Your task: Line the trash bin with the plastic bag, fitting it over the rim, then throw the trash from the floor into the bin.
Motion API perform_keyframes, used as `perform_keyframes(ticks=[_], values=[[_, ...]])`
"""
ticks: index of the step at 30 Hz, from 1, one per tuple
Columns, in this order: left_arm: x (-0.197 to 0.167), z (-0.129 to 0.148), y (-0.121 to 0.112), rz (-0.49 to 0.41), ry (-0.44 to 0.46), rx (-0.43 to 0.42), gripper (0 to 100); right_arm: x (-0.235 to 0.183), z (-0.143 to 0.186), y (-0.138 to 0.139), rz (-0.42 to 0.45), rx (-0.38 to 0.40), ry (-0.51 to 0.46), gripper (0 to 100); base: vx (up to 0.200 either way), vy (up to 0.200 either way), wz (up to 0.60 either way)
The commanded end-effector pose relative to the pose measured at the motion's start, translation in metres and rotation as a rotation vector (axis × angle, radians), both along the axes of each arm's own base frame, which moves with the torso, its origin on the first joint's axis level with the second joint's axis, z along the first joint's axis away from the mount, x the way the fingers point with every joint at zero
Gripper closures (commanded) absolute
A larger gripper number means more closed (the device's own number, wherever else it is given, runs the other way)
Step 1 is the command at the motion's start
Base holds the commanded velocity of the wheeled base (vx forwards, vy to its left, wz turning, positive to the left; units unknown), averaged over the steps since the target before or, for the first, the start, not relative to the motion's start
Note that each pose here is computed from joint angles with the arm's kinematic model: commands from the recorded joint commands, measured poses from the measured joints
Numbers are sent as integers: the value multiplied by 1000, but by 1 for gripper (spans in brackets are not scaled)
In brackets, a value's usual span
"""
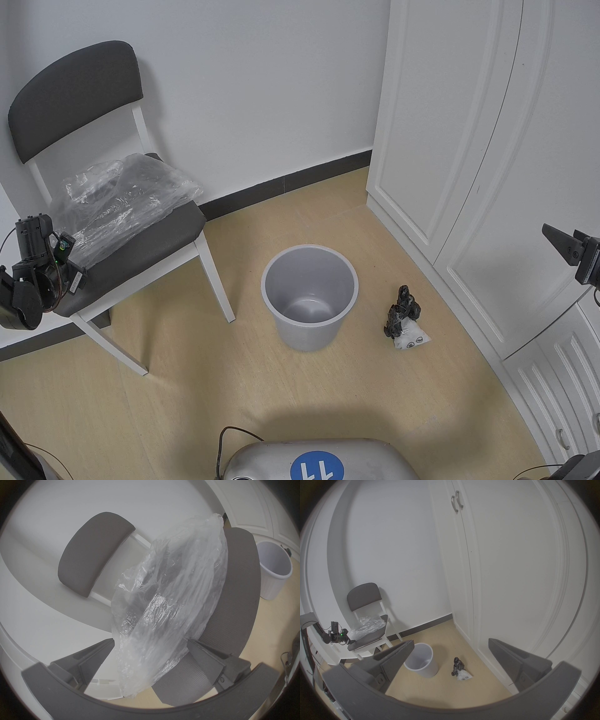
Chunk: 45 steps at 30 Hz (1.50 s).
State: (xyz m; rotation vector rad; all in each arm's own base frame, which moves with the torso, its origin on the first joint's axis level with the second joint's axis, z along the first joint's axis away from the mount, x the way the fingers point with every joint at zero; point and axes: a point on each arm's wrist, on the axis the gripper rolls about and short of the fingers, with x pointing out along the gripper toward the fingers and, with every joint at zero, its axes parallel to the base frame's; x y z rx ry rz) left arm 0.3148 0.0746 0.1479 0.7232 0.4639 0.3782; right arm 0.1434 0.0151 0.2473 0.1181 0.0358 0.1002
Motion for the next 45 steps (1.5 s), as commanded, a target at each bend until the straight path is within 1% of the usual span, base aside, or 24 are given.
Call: perform_keyframes(ticks=[1, 3, 5, 6, 12, 14, 15, 17, 19, 20, 22, 25, 27, 30, 35, 39, 40, 45], values=[[8, -3, 3, 6, -6, 2, 0, 5, -2, -1, -9, -1, 4, 0, 0, 0, 0], [12, -4, 4, 8, -14, 6, 0, 6, -2, -2, -16, 0, 2, 0, 0, 0, 0], [21, -6, 7, 16, -45, 14, 0, 7, -3, -4, -32, 1, 6, 0, 0, 0, 0], [25, -4, 9, 25, -67, 21, 0, 8, -3, -4, -32, 1, 7, 0, 0, 0, 0], [28, 11, 15, 42, -116, 32, 0, 8, -3, -5, -39, 1, 6, 0, 0, 0, 0], [27, 27, 18, 50, -169, 44, 0, 8, -3, -5, -38, 1, 6, 0, 0, 0, 0], [27, 30, 18, 51, -175, 46, 0, 8, -3, -5, -38, 1, 7, 0, 0, 0, 0], [25, 56, 23, 67, -243, 60, 0, 8, -3, -5, -39, 1, 6, 0, 0, 0, 0], [22, 75, 26, 77, -294, 64, 0, 8, -3, -5, -39, 1, 6, 0, 0, 0, 0], [22, 75, 26, 77, -294, 64, 0, 8, -3, -5, -39, 1, 6, 0, 0, 0, 0], [17, 100, 26, 82, -364, 45, 0, 8, -3, -5, -39, 1, 6, 0, 0, 0, 0], [10, 112, 21, 77, -380, 12, 0, 8, -3, -5, -38, 1, 7, 0, 0, 0, 0], [8, 109, 19, 72, -356, -10, 0, 8, -3, -5, -36, -1, 7, 0, 0, 0, 0], [9, 96, 14, 62, -309, -40, 0, 8, -3, -5, -36, -1, 7, 0, 0, 0, 0], [19, 79, 5, 39, -276, -86, 0, 8, -3, -5, -36, 1, 6, 0, 0, 0, 0], [25, 73, 4, 37, -266, -96, 0, 8, -3, -5, -36, 1, 6, 0, 0, 0, 0], [30, 67, 5, 39, -253, -97, 0, 8, -3, -5, -38, 1, 6, 0, 0, 0, 0], [38, 54, 8, 49, -222, -102, 0, 8, -3, -5, -38, 1, 6, 0, 0, 0, 0]])
